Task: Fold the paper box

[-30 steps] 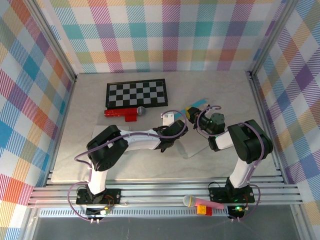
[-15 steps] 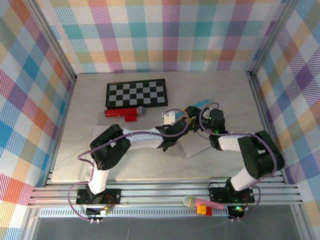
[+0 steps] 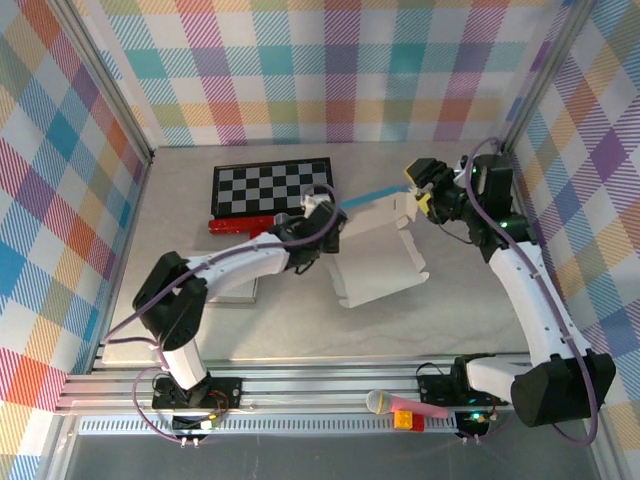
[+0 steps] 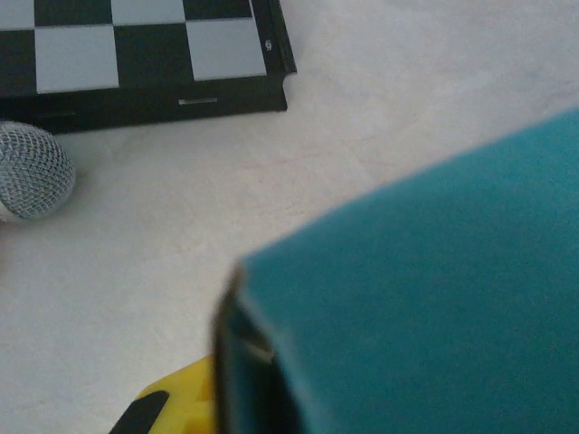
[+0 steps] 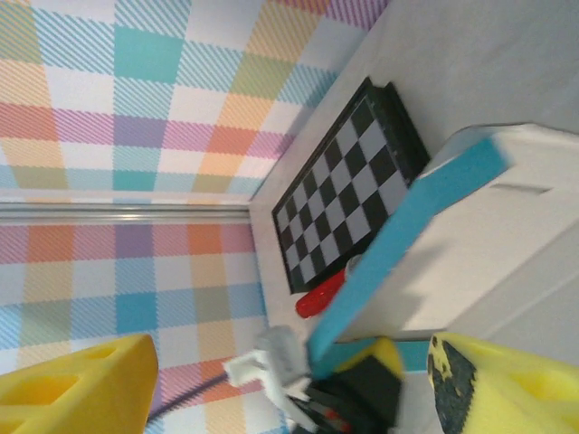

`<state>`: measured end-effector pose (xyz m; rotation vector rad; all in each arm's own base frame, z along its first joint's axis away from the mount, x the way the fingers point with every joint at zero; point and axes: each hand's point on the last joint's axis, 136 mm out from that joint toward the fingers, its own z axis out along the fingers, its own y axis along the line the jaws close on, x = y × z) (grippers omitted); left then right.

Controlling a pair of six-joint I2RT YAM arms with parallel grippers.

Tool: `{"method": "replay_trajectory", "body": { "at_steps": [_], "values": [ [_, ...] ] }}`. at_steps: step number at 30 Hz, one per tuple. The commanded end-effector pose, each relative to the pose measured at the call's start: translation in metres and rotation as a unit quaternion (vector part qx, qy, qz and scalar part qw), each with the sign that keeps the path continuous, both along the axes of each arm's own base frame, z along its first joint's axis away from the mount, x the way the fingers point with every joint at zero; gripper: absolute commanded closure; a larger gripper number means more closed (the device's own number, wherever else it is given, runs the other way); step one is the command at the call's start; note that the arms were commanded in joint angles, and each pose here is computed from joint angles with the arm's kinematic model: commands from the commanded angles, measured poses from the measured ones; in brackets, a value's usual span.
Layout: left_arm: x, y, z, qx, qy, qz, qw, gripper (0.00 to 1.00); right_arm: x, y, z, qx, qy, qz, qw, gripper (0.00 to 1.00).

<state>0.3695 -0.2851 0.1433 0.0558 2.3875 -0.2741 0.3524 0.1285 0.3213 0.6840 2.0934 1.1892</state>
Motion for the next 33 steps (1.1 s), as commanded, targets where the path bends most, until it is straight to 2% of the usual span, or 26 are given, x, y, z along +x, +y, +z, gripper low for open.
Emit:
{"method": "replay_trajectory", "body": {
  "at_steps": [1,4,7,11,14,17,24,30,33],
  "values": [
    [-0.013,0.0,0.014,-0.039,0.056,-0.096,0.993,1.0,-0.019,-0.008,-0.018,-0.096,0.033,0.037,0.994,0.23],
    [-0.012,0.015,0.028,-0.06,0.075,-0.115,0.989,1.0,-0.013,-0.005,-0.005,-0.103,0.02,0.051,0.993,0.27],
    [-0.014,0.027,0.036,-0.05,0.094,-0.126,0.986,1.0,-0.004,0.0,0.001,-0.096,0.016,0.062,0.993,0.31],
    [-0.022,0.03,0.034,-0.05,0.125,-0.14,0.981,1.0,0.012,0.013,-0.008,-0.079,0.033,0.089,0.992,0.39],
    [-0.026,0.033,0.035,-0.069,0.137,-0.146,0.977,1.0,0.018,0.009,-0.017,-0.119,0.03,0.102,0.987,0.45],
    [-0.029,0.034,0.044,-0.113,0.148,-0.164,0.969,1.0,0.021,0.005,-0.012,-0.14,-0.023,0.13,0.981,0.51],
    [-0.017,0.046,0.062,-0.225,0.161,-0.187,0.943,1.0,0.02,0.022,0.004,-0.073,-0.098,0.195,0.973,0.5],
    [0.005,0.06,0.061,-0.282,0.163,-0.176,0.929,1.0,0.036,0.037,0.003,-0.014,-0.12,0.253,0.96,0.51],
    [0.016,0.064,0.061,-0.298,0.163,-0.172,0.925,1.0,0.046,0.044,0.015,0.033,-0.148,0.286,0.946,0.52]
  ]
}}
